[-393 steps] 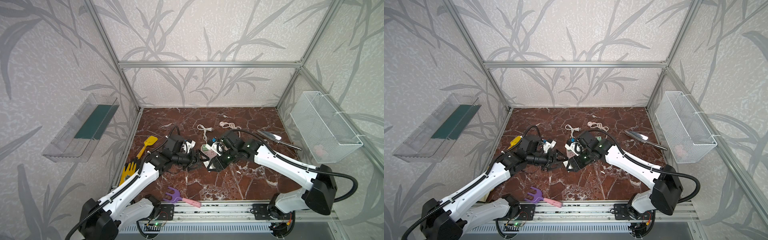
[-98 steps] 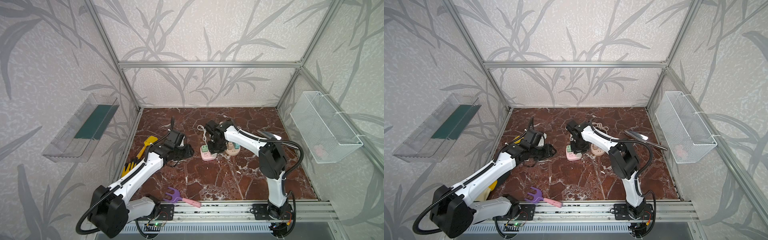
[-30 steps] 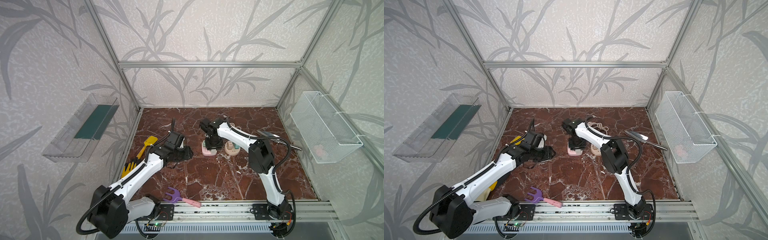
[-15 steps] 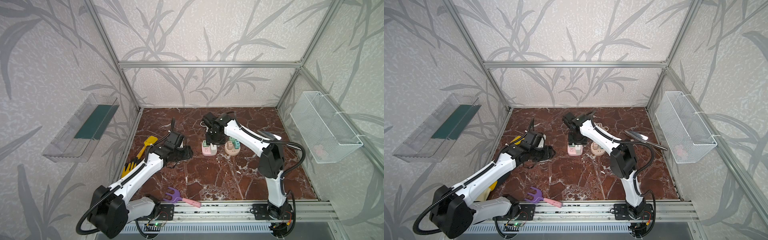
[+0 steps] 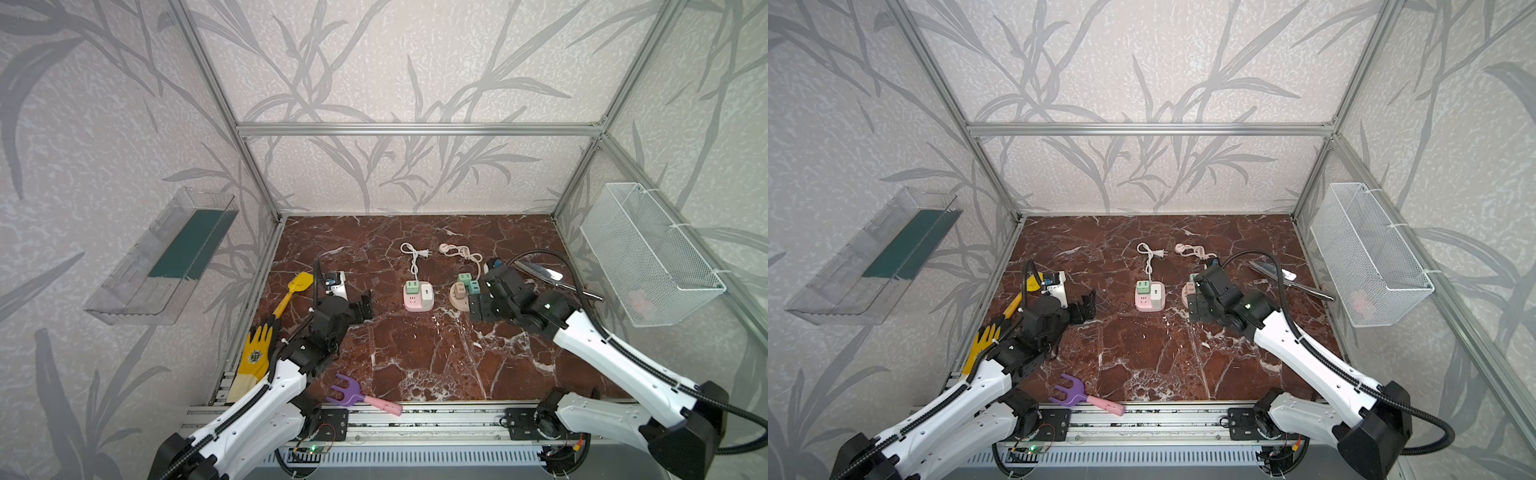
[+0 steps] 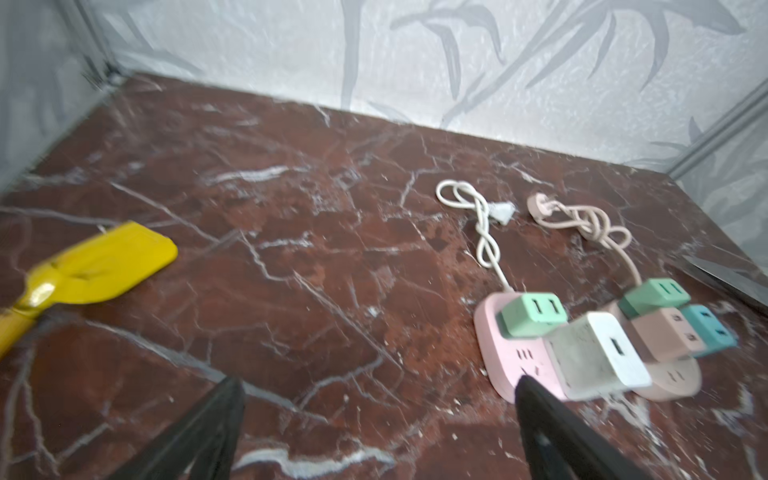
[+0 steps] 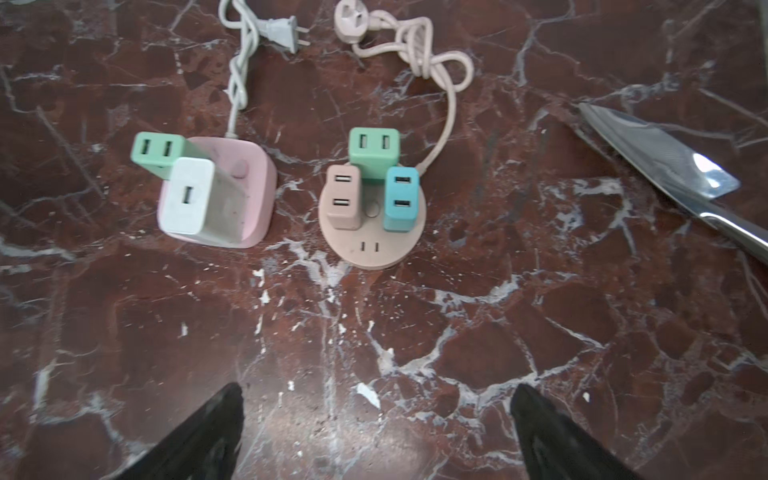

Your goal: Insert the plug

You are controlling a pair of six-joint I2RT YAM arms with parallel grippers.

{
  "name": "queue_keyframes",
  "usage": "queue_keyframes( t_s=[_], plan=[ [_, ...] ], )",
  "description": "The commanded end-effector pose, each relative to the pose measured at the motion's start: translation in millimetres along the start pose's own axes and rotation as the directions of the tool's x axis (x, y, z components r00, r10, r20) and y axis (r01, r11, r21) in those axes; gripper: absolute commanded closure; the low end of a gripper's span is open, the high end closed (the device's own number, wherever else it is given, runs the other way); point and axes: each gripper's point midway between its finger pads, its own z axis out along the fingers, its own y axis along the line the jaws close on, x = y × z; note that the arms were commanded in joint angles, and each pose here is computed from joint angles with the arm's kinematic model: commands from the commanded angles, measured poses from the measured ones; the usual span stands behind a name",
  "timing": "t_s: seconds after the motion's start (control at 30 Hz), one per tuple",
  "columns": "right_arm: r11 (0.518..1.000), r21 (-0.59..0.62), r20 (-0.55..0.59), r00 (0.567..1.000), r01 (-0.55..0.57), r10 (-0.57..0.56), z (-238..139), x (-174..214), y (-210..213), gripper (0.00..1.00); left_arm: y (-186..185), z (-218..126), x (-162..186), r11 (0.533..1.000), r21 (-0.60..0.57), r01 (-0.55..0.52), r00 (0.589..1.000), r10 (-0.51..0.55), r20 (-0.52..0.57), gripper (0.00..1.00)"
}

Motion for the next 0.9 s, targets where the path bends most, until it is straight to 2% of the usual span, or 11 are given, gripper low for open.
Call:
queue_keyframes(
  t_s=[0.0, 0.1, 0.2, 0.3, 0.37, 0.43, 0.53, 0.6, 0.63, 0.7, 0.87],
  plan=[
    [0.996, 0.093, 0.177, 0.984, -0.014, -0.003, 1, -20, -22, 0.01, 27, 0, -53, 0.981, -0.193, 0.004, 0.97, 0.043, 0.238, 0.01],
    [0.996, 0.074, 0.312, 0.948, 0.039, -0.061, 2, -32, -19, 0.01, 41, 10, -47, 0.949, -0.308, -0.062, 0.969, 0.132, 0.211, 0.01],
    [0.996, 0.055, 0.394, 0.915, 0.073, -0.088, 0, -37, -15, 0.01, 73, 4, -33, 0.875, -0.478, -0.079, 0.971, 0.176, 0.162, 0.01],
    [0.988, 0.076, 0.385, 0.909, 0.138, -0.157, 2, -40, -12, 0.01, 108, -17, -30, 0.791, -0.611, -0.008, 0.96, 0.177, 0.217, 0.01],
    [0.978, 0.076, 0.366, 0.907, 0.196, -0.21, 6, -40, -6, 0.01, 117, -17, -28, 0.821, -0.57, 0.019, 0.958, 0.147, 0.245, 0.01],
    [0.967, 0.051, 0.354, 0.901, 0.25, -0.251, 7, -40, 2, 0.01, 130, -16, -23, 0.806, -0.592, 0.003, 0.966, 0.151, 0.211, 0.01],
    [0.969, 0.05, 0.364, 0.899, 0.242, -0.243, 8, -39, 2, 0.01, 161, -17, -13, 0.719, -0.693, 0.039, 0.972, 0.135, 0.195, 0.01],
    [0.97, 0.052, 0.375, 0.896, 0.236, -0.237, 10, -39, 1, 0.01, 174, 2, 2, 0.74, -0.666, 0.094, 0.975, 0.067, 0.212, 0.01],
    [0.971, 0.059, 0.376, 0.896, 0.23, -0.235, 11, -38, -2, 0.01, 186, 6, 4, 0.718, -0.678, 0.159, 0.965, 0.034, 0.261, 0.01],
    [0.969, 0.102, 0.37, 0.895, 0.225, -0.247, 14, -36, -10, 0.01, 187, 16, -6, 0.691, -0.716, 0.096, 0.961, 0.123, 0.247, 0.01],
    [0.927, 0.318, 0.38, 0.87, 0.197, -0.315, 18, -44, -53, 0.01, 189, 24, 4, 0.742, -0.66, 0.115, 0.952, 0.108, 0.288, 0.01]
  ],
)
